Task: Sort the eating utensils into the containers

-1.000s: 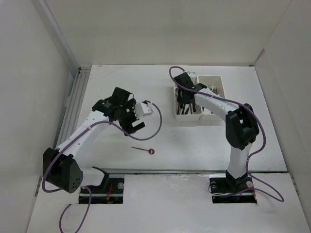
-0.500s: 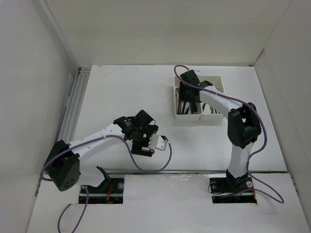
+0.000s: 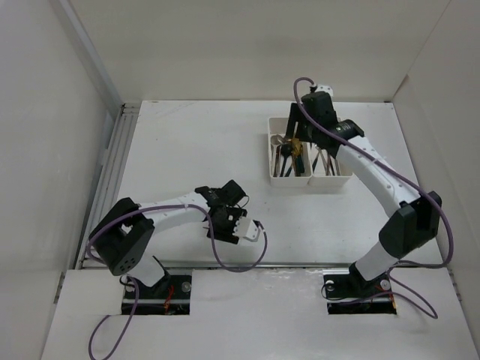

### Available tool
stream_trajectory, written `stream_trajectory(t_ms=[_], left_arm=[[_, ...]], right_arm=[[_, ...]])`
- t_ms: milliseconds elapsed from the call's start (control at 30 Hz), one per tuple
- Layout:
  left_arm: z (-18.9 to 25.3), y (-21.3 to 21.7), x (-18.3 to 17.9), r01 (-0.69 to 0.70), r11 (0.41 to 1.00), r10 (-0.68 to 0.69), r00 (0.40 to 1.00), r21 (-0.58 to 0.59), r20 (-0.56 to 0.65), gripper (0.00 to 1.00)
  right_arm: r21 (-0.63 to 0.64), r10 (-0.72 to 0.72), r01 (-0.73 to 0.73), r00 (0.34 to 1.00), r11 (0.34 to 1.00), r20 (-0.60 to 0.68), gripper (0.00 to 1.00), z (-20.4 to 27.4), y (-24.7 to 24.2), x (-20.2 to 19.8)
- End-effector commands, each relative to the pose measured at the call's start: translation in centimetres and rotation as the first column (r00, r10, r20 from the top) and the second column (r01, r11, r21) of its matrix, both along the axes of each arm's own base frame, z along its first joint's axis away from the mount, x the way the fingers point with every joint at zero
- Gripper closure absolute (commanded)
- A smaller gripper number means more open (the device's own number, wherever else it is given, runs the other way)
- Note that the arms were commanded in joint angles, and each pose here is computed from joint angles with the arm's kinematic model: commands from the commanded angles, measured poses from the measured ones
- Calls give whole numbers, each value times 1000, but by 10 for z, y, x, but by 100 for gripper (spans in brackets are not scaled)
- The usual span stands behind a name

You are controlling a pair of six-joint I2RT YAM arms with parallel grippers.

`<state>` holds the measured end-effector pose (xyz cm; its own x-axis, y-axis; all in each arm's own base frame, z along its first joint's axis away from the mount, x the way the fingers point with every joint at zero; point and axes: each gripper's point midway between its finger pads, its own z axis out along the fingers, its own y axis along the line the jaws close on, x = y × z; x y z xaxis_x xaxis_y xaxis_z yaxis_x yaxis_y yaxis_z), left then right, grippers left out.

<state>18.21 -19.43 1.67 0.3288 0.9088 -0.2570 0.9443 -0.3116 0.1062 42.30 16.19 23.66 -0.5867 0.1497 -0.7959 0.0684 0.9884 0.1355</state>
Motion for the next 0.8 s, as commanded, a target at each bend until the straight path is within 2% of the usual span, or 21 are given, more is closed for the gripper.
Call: stream_trajectory(t_ms=[0, 100, 133, 167, 200, 233, 267, 433, 533, 567, 633, 700, 767], left_arm=[[-23, 9, 4, -2, 997, 2, 1000, 78, 4, 45], [-36, 20, -4, -9, 991, 13, 999, 132, -34, 52], [-37, 17, -8, -16, 992, 22, 999, 124, -47, 59], [-39, 18, -9, -15, 991, 22, 998, 131, -53, 66], [-39, 13, -10, -17, 992, 23, 999, 123, -49, 83], [-42, 11, -12, -33, 992, 40, 998, 125, -54, 94], [-42, 11, -13, -45, 991, 52, 997, 126, -56, 100], [-41, 11, -14, -95, 987, 105, 992, 133, -68, 100], [-30, 2, -3, -207, 975, 215, 971, 82, -107, 100], [-14, -13, 7, -244, 969, 245, 959, 21, -143, 100], [9, -14, 35, -385, 922, 370, 907, -46, -200, 100], [51, -22, 67, -490, 858, 436, 854, -155, -284, 100], [78, -24, 83, -548, 809, 464, 818, -214, -339, 100]], right_arm=[[32, 8, -10, 998, 999, 64, 20, 28, -2, -11], [42, -2, -2, 995, 999, 98, 20, 41, -8, -19], [36, -14, 10, 995, 999, 103, 20, 42, -12, -21], [47, -15, 10, 992, 999, 125, 20, 51, -14, -25], [46, -28, 22, 990, 999, 139, 20, 57, -18, -26], [41, -38, 32, 989, 999, 144, 20, 57, -21, -29], [46, -39, 32, 987, 998, 153, 20, 62, -22, -30], [87, -67, 49, 973, 995, 220, 17, 90, -32, -40], [101, -58, 35, 971, 994, 233, 17, 94, -32, -43], [114, -52, 26, 972, 993, 229, 17, 94, -29, -44], [114, -43, 18, 975, 993, 218, 17, 87, -28, -46], [115, -33, 9, 977, 993, 211, 17, 83, -27, -49], [120, -10, -14, 981, 993, 195, 17, 74, -24, -52]])
